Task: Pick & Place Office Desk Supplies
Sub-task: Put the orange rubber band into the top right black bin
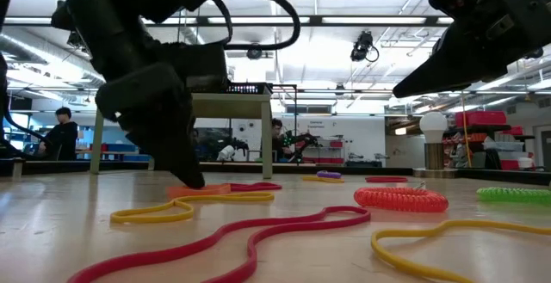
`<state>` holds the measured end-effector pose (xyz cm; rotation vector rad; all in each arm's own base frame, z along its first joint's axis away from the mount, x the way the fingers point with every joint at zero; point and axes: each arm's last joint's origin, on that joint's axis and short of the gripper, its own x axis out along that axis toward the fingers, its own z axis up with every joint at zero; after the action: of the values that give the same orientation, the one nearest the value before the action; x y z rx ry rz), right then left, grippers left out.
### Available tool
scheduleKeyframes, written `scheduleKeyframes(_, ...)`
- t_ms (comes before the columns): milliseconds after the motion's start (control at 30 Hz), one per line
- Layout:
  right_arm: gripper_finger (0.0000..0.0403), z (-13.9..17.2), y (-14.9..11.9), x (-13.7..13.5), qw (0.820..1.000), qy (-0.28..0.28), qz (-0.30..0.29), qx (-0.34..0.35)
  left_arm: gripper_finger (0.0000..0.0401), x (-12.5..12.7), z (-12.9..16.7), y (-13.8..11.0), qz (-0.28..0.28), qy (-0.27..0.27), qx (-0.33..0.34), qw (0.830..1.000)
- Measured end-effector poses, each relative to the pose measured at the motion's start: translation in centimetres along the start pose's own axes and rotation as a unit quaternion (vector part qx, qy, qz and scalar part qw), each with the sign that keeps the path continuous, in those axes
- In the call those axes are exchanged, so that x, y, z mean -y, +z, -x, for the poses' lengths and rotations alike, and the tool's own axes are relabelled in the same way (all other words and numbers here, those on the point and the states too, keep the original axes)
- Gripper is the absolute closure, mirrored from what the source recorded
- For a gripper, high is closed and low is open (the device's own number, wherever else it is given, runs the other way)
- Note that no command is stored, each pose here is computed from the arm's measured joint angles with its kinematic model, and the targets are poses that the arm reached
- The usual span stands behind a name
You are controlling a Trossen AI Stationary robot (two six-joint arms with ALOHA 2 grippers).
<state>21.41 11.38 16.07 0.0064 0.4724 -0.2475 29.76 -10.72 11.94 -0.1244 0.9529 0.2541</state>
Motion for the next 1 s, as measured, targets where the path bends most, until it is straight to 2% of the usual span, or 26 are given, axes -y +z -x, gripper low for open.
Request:
scheduleKeyframes(200, 0.0391, 0.0, 0.0, 0.0, 1.000, 0.000, 0.000, 0.000, 0.0319, 0.4, -0.3, -0.3, -0.015, -0.004, -0.004, 1.000)
scheduleKeyframes(367, 0.0391, 0.0, 0.0, 0.0, 1.000, 0.000, 0.000, 0.000, 0.0388, 1.0, 0.0, 0.1, -0.039, -0.005, -0.008, 0.999)
scheduleKeyframes(500, 0.0391, 0.0, 0.0, 0.0, 1.000, 0.001, 0.000, 0.000, 0.0395, 2.1, 1.5, 2.2, -0.077, 0.001, 0.004, 0.997)
scheduleKeyframes(633, 0.0391, 0.0, 0.0, 0.0, 1.000, 0.001, 0.000, 0.000, 0.0397, 2.0, 5.1, 5.2, -0.098, 0.041, 0.037, 0.994)
scheduleKeyframes(733, 0.0391, 0.0, -0.4, 0.1, 1.000, 0.000, 0.000, -0.001, 0.0397, 1.1, 9.0, 7.8, -0.098, 0.085, 0.085, 0.988)
scheduleKeyframes(867, 0.0391, 0.0, -1.1, 0.5, 1.000, 0.004, -0.008, 0.007, 0.0397, -1.7, 14.7, 11.3, -0.063, 0.163, 0.168, 0.970)
scheduleKeyframes(1000, 0.0391, 0.1, -1.7, 0.8, 1.000, 0.008, -0.017, 0.018, 0.0397, -6.3, 19.3, 14.5, -0.022, 0.240, 0.228, 0.943)
